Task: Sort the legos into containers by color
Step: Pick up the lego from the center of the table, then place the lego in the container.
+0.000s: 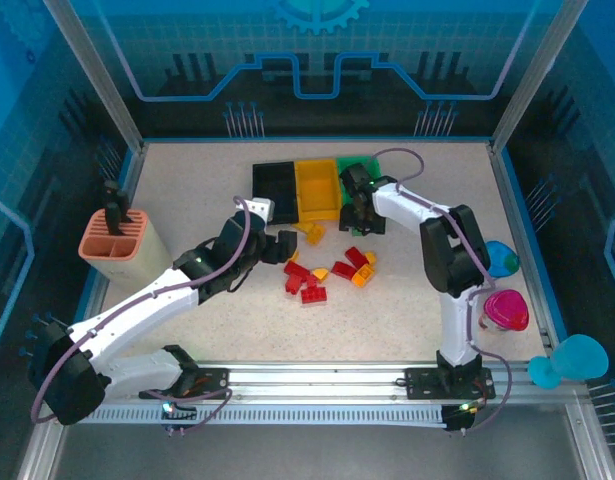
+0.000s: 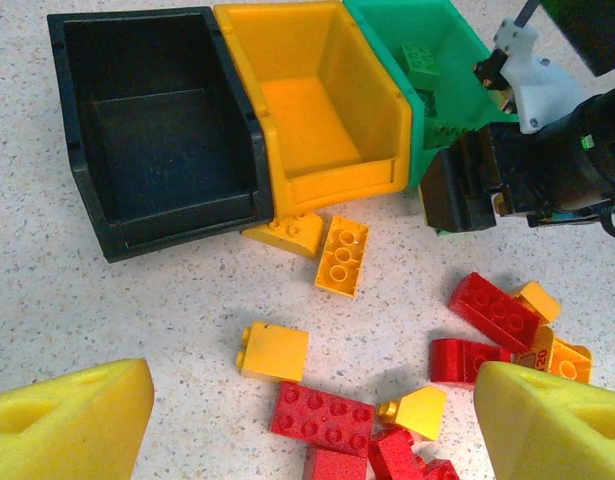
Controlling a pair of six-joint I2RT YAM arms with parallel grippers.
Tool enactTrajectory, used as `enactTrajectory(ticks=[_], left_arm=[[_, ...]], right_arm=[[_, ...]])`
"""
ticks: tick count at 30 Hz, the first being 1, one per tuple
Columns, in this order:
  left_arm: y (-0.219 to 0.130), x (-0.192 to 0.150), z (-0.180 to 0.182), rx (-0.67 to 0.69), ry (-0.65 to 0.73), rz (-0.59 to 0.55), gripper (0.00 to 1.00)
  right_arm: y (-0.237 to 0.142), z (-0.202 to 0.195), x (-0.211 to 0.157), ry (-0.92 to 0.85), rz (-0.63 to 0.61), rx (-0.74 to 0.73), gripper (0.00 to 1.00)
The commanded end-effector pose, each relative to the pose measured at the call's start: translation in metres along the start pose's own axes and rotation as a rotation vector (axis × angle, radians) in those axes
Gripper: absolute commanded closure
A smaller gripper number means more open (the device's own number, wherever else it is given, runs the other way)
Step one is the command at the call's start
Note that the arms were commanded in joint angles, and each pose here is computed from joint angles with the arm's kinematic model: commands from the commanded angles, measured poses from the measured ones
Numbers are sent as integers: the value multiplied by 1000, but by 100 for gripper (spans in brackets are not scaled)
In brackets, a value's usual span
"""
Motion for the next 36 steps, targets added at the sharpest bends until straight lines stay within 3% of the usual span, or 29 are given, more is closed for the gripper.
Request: enactTrajectory(ticks=[1,8,15,22,30,36], left_arm=[[0,-7,6,22,-14,12,16],[1,-9,8,28,-14,13,15],[1,-9,8,31,-11,15,15],[-2,-7,8,27,-11,6,16],[-4,-8,10,32,-11,5,16],[-7,-8,11,35,-13,6,17]], right_arm=[[3,7,7,-5,-13,7,28],[11,8,9,-14,-4,-12,35],[5,9,5,-20,-10,-14,59],[-29,12,8,-42,-72,-1,61],[-81,9,47,-48,-214,4,61],[-87,1,83,-31,-224,-7,60]])
Point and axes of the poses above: each hand's point on the last joint's axis, 136 mm out from that joint toward the fingers, its own y axis out along the fingers, its own z axis along the line the jaws close on, x = y × z, the point moved 4 cm from there along -y, back along the fingers, and after that the axes turned 5 degrees about -y, right-handed, at the moved point
